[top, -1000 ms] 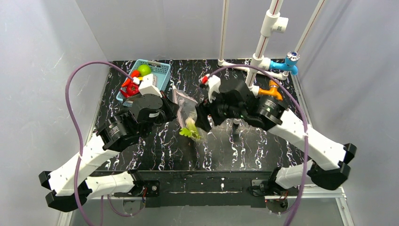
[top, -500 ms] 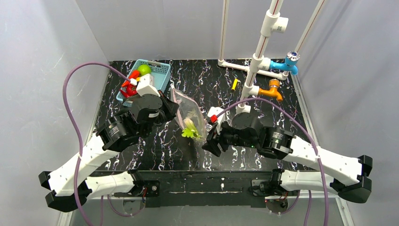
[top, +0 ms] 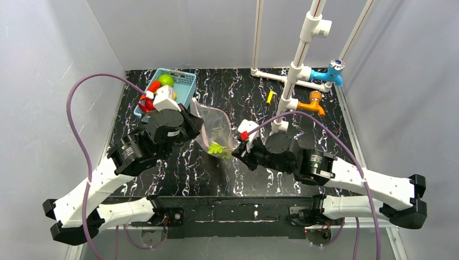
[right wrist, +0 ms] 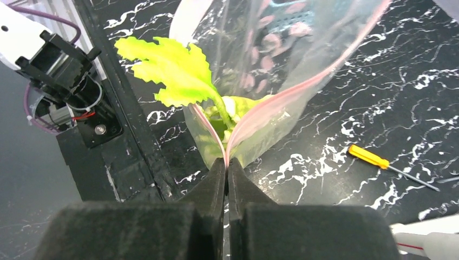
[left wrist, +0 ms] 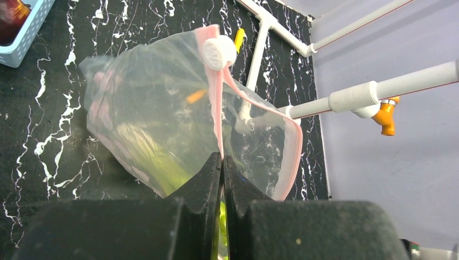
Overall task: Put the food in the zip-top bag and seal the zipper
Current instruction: Adjust the zipper food storage bag at the center of the board.
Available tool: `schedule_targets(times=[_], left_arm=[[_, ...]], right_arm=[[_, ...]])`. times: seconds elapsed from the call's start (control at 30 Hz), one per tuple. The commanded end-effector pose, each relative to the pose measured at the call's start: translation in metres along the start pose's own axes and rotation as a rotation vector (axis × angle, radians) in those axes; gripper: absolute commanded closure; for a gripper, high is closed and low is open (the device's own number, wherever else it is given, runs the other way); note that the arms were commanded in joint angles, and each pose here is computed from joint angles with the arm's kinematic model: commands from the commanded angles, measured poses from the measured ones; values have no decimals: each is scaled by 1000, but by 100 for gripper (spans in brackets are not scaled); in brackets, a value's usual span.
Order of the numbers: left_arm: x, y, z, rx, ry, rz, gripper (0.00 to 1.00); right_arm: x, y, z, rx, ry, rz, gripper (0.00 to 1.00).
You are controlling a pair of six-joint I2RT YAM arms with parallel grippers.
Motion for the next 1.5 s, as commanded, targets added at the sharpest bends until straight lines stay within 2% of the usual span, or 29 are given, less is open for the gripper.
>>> schedule_targets(times=[0.0, 0.23, 0.3, 0.4, 0.5, 0.6, 0.87, 1.0, 1.1, 1.27, 1.47], left_arm=[[9, -10, -10, -68, -7, -9, 100], [19, -3, 5, -41, -38, -44, 100], [29, 0, 12, -57, -56, -81, 100], [54, 7, 22, -104, 4, -159, 100], [71, 9, 29, -128, 42, -205, 100], [70, 3, 27, -116, 42, -185, 100], [35, -13, -4, -140, 8, -28, 100], [30, -8, -4, -138, 32, -28, 100], [41, 0, 7, -129, 54, -78, 100], [63, 1, 21, -129, 52, -136, 100], [43, -1, 7, -143, 67, -55, 100]], right_arm=[[-9, -40, -47, -85, 45, 50, 99], [-12, -56, -76, 197, 41, 66, 99], [-11, -47, -77, 292, 30, 73, 99], [-13, -12, -56, 372, -5, 95, 99], [-14, 22, -36, 356, -2, 43, 99], [-14, 31, -41, 349, -8, 38, 99], [-20, -6, -94, 118, -34, 35, 99], [-24, -16, -101, 54, -28, 65, 99], [-29, -15, -90, 40, -25, 117, 99], [-24, -6, -68, 39, 7, 98, 99], [-34, -1, -68, 59, -26, 187, 99]])
Point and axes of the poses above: each gripper's point midway between its finger pads, its own y axis out along the fingers, its own x axis along the line the jaws close on, z = x × y, the point moved 8 cm from there along -y, back along the fingers, and after that the axes turned 2 degrees about -y, right-handed, at the moved point
